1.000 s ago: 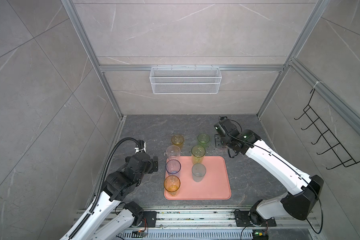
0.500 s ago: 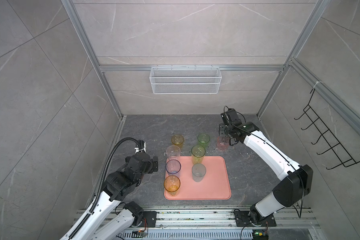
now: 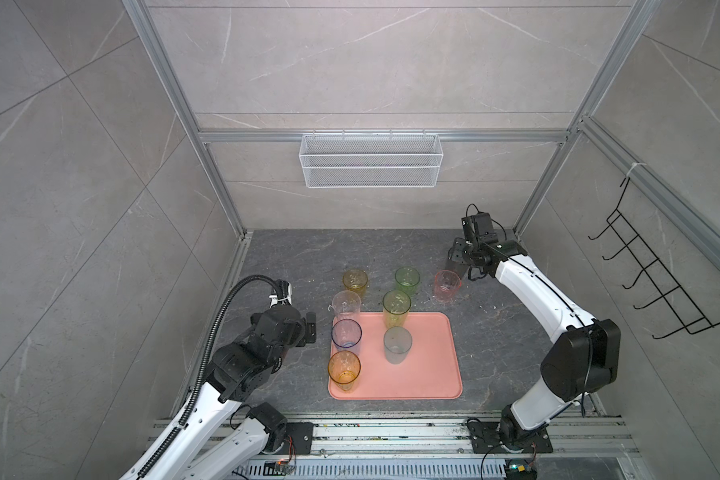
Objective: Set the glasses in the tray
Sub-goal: 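Raise the right gripper and move it over the dark grey cup, then lower the open right gripper into the dark grey cup and close on its rim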
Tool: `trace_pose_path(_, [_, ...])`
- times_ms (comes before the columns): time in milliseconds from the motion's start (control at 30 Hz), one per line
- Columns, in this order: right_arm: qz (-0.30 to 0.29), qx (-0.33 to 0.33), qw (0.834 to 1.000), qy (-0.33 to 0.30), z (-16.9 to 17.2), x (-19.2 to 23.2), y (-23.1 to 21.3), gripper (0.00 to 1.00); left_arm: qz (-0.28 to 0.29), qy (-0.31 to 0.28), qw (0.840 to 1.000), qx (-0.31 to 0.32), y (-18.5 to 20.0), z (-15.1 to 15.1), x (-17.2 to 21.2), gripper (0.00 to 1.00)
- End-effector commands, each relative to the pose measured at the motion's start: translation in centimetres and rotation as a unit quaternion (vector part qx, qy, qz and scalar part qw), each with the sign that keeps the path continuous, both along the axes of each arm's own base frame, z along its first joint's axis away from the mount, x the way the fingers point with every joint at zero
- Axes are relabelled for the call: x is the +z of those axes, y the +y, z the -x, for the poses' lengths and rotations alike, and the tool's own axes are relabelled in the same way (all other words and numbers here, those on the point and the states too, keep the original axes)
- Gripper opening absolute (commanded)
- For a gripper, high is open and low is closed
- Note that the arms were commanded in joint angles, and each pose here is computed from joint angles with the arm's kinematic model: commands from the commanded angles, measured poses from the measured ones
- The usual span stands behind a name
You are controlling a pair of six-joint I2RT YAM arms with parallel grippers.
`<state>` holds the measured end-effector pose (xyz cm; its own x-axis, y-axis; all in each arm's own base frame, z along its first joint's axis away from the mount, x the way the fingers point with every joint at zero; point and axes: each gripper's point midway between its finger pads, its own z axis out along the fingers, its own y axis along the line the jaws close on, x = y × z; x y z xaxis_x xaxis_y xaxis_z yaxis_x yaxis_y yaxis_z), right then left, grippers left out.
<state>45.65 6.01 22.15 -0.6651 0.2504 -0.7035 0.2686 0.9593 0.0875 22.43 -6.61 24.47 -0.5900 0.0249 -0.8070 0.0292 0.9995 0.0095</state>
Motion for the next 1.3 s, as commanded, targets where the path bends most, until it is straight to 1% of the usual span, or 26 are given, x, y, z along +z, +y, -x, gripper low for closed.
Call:
trace_pose_path(0, [-0.024,-0.009,1.000,0.006,-0.8,-1.4,-0.4,0.64,0.006,-0.008,1.000,0.007,0.1,-0.1,0.5,1.00])
trace_pose_path(333, [-0.042,-0.040,0.998,0.036,-2.1,-4.7,-3.5,0.64,0.004,-0.005,1.000,0.007,0.0,-0.2,0.3,1.00])
trace_pose_path(633, [-0.055,-0.044,0.996,0.058,-2.6,-6.9,-4.4,0.64,0.002,-0.002,1.000,0.007,0.0,-0.2,0.1,1.00])
trace_pose_path(967, [-0.067,-0.036,0.994,0.078,-3.0,-8.3,-4.3,0.61,0.003,0.001,1.000,0.006,-0.1,-0.3,0.1,1.00])
trace_pose_path(1267, [-0.066,-0.038,0.994,0.078,-3.3,-8.4,-4.6,0.59,0.003,0.002,1.000,0.006,-0.1,-0.2,0.0,1.00])
